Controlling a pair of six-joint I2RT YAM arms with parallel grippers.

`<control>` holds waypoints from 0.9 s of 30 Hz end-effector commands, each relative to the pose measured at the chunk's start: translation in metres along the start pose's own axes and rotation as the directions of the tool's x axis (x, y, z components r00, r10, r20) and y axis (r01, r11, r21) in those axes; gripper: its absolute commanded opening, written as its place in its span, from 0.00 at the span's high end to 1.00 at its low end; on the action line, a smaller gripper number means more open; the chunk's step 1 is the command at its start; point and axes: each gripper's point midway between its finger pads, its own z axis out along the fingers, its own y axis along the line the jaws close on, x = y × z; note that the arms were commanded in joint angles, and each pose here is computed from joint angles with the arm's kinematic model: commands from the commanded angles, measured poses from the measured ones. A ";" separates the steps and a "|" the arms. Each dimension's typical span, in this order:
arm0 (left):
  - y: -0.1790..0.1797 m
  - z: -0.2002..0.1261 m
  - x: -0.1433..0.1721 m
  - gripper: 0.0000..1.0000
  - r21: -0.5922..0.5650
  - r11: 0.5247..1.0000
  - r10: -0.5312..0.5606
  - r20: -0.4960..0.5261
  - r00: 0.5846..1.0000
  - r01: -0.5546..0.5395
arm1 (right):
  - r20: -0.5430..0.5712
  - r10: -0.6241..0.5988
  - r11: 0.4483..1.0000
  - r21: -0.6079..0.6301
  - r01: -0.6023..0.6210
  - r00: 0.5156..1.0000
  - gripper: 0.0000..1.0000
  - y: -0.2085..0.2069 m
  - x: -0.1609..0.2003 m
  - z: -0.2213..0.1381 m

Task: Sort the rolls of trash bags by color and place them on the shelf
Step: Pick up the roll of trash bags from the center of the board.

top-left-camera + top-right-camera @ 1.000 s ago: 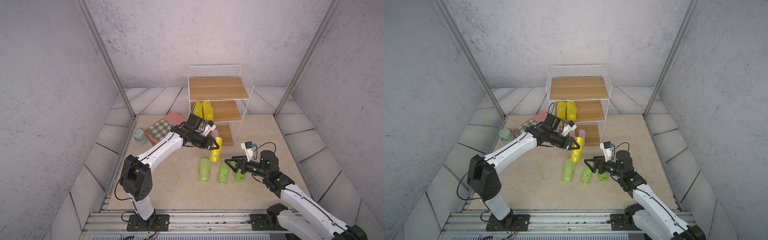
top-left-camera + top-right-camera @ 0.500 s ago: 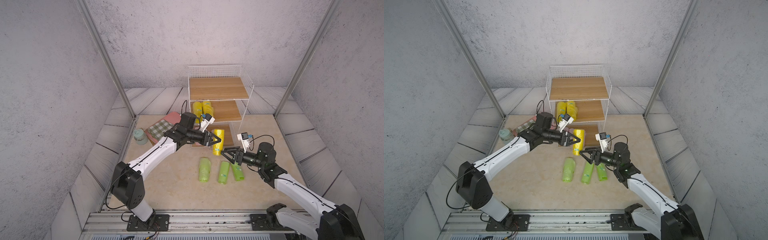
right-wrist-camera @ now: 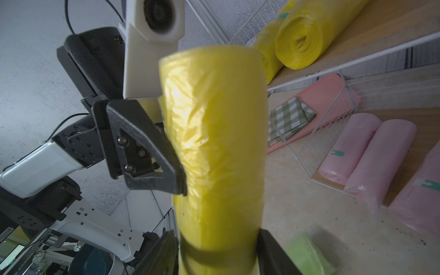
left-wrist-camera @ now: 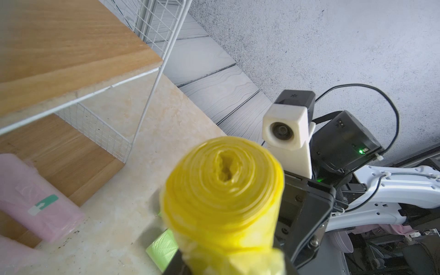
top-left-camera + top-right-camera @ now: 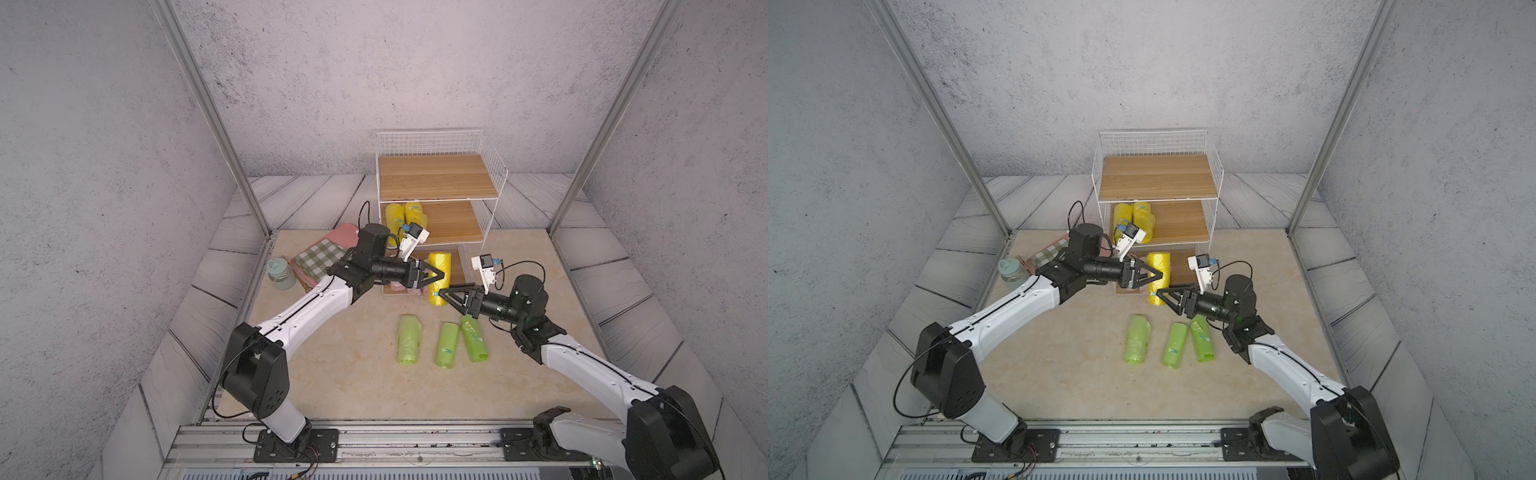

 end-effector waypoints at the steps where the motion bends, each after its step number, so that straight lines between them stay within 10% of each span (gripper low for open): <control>1: -0.019 -0.006 -0.020 1.00 0.061 0.996 0.062 0.066 0.996 -0.066 | -0.003 -0.025 0.998 -0.050 0.025 1.000 0.42 0.012 -0.006 0.006; 7: -0.016 -0.004 -0.022 1.00 0.070 0.996 0.057 0.073 0.996 -0.062 | -0.012 -0.024 0.999 -0.046 0.024 1.000 0.36 0.011 -0.004 0.007; 18: -0.010 -0.006 -0.012 1.00 0.046 0.998 0.046 0.043 0.998 -0.048 | -0.004 -0.033 0.999 -0.019 0.033 0.999 0.76 0.011 -0.012 0.008; 22: -0.006 -0.012 -0.015 0.76 0.014 0.999 0.043 0.053 0.998 -0.044 | -0.022 -0.029 0.999 0.013 0.029 0.999 1.00 0.009 -0.015 0.009; 27: -0.004 -0.023 -0.017 0.47 -0.034 0.997 0.064 0.071 0.995 -0.062 | 0.006 -0.036 0.997 0.064 0.036 0.999 1.00 0.006 -0.028 0.009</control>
